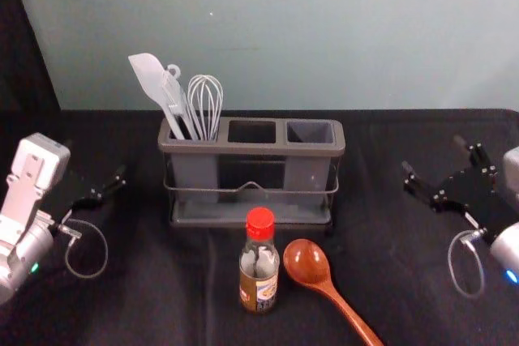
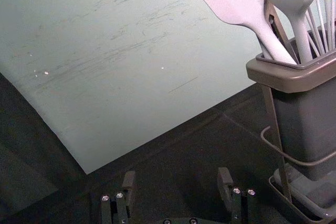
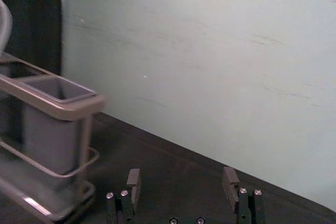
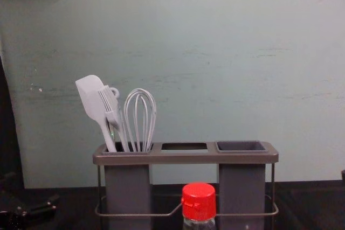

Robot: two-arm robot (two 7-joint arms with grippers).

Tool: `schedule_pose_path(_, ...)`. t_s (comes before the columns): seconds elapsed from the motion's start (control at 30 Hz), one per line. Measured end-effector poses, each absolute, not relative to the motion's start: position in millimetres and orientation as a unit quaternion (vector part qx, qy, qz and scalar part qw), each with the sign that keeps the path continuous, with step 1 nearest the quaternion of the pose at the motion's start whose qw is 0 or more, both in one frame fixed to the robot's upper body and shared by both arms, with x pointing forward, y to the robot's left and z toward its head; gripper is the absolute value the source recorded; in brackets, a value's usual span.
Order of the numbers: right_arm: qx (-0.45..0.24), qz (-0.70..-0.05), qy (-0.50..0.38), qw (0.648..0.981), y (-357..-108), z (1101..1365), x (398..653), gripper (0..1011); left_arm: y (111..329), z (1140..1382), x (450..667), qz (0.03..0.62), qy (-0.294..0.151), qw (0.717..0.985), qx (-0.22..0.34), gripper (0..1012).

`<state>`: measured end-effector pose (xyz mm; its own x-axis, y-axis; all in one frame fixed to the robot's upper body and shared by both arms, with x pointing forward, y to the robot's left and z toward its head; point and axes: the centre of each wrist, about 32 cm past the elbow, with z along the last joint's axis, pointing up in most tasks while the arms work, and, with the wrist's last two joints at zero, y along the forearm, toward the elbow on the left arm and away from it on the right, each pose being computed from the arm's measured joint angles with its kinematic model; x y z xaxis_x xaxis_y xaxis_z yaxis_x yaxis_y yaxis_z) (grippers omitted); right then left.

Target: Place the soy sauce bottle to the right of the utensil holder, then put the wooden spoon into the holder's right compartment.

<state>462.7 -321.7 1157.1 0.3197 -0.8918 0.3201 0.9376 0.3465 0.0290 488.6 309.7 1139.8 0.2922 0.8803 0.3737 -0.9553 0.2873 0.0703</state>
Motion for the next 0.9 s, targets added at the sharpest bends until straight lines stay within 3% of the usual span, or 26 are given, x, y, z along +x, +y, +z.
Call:
schedule_pose_path(0.3,-0.038,-0.513,-0.109,0.851,-337,1168,431,1004,310,1140,489,0.58,-0.132,0.791,0.141,1011)
schedule_pose_path(0.53,-0.025,-0.42,-0.088,0.903,-342,1178,419,1004,310,1140,489,0.58,-0.132,0.791,0.141,1012)
schedule_pose_path(0.9,-0.01,-0.284,-0.073,0.956,-327,1180,427,1004,310,1140,489,0.58,-0.132,0.791,0.141,1011)
